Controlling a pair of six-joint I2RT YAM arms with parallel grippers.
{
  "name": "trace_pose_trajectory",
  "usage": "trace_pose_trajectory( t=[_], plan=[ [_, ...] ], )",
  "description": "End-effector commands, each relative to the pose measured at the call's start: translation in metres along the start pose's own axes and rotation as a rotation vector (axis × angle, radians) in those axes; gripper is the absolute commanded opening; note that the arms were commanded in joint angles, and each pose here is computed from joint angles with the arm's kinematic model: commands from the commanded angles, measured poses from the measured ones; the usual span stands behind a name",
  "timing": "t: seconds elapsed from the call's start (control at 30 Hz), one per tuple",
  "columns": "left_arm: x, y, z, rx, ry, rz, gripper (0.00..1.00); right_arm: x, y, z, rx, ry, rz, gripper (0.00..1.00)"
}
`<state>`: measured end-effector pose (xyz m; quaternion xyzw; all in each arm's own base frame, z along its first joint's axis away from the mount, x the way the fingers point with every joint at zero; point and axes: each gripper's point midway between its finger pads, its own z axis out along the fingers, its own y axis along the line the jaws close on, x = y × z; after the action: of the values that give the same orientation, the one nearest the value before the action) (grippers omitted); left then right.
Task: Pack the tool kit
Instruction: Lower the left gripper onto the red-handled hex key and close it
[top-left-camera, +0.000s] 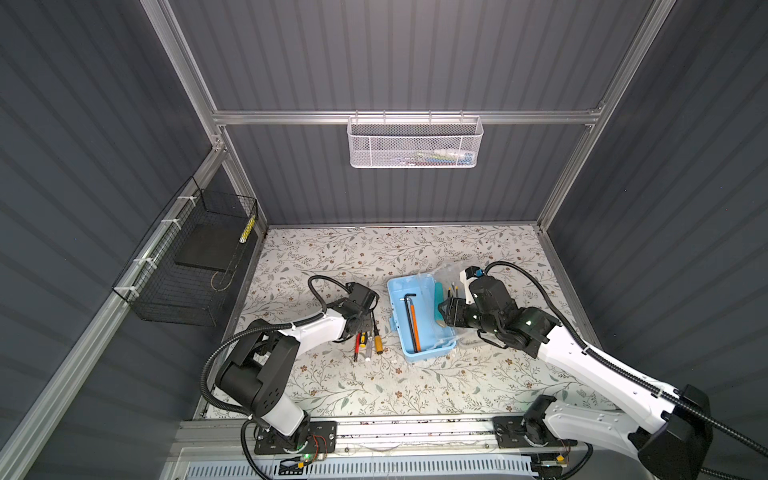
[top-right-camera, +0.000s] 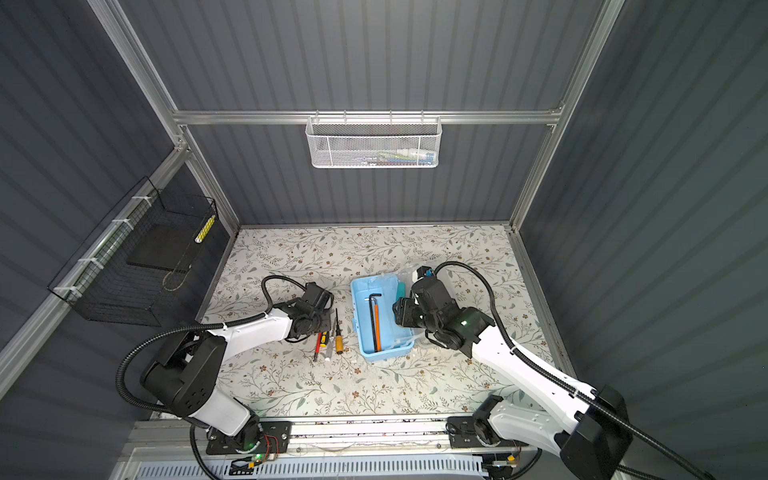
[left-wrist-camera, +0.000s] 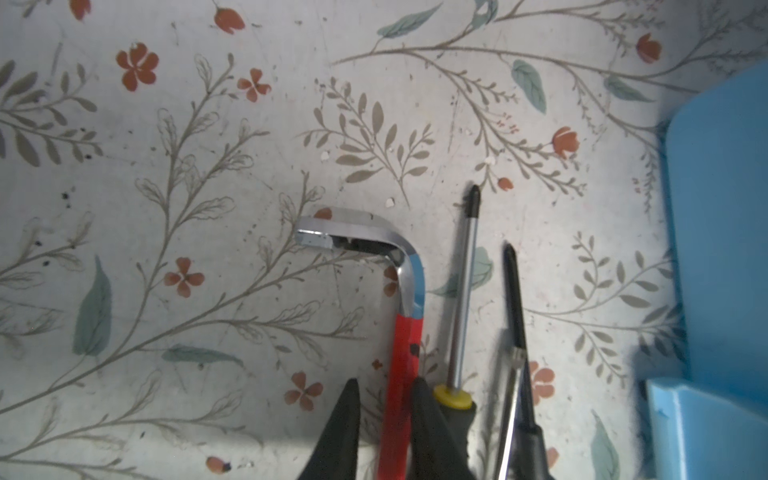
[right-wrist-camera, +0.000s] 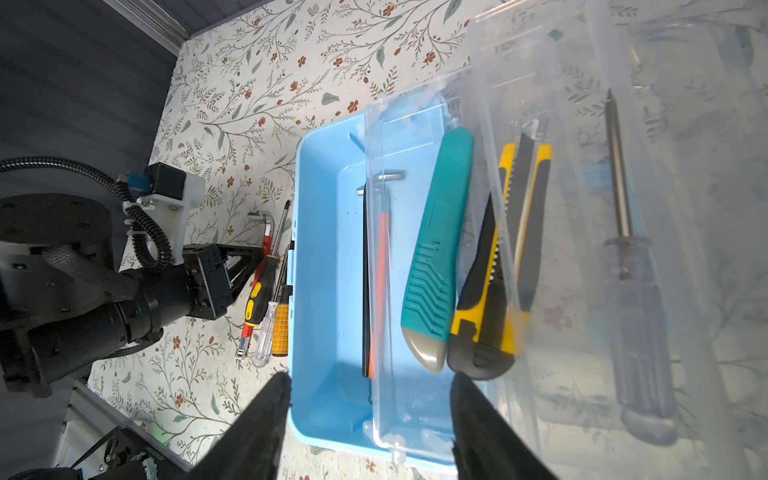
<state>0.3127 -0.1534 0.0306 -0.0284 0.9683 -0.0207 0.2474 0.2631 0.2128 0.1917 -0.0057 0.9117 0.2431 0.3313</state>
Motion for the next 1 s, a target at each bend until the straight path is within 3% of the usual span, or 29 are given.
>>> trace_pose_trajectory(
  t=[0.0, 0.6, 0.8, 0.97],
  plan=[
    [-0.003, 0.0, 0.002, 0.002, -0.002, 0.009, 0.23, 0.002, 0.001, 0.003, -0.005, 0.004, 0.004, 0.62],
    [0.007, 0.006, 0.013, -0.04, 0.035, 0.022, 0.21, 0.009, -0.008, 0.009, 0.017, 0.025, 0.008, 0.62],
    [0.011, 0.014, 0.018, -0.09, 0.052, 0.016, 0.03, 0.012, -0.01, 0.011, 0.018, 0.031, 0.016, 0.62],
    [0.008, 0.019, 0.012, -0.115, 0.04, 0.015, 0.0, 0.015, -0.009, 0.012, 0.011, 0.041, 0.024, 0.62]
  ],
)
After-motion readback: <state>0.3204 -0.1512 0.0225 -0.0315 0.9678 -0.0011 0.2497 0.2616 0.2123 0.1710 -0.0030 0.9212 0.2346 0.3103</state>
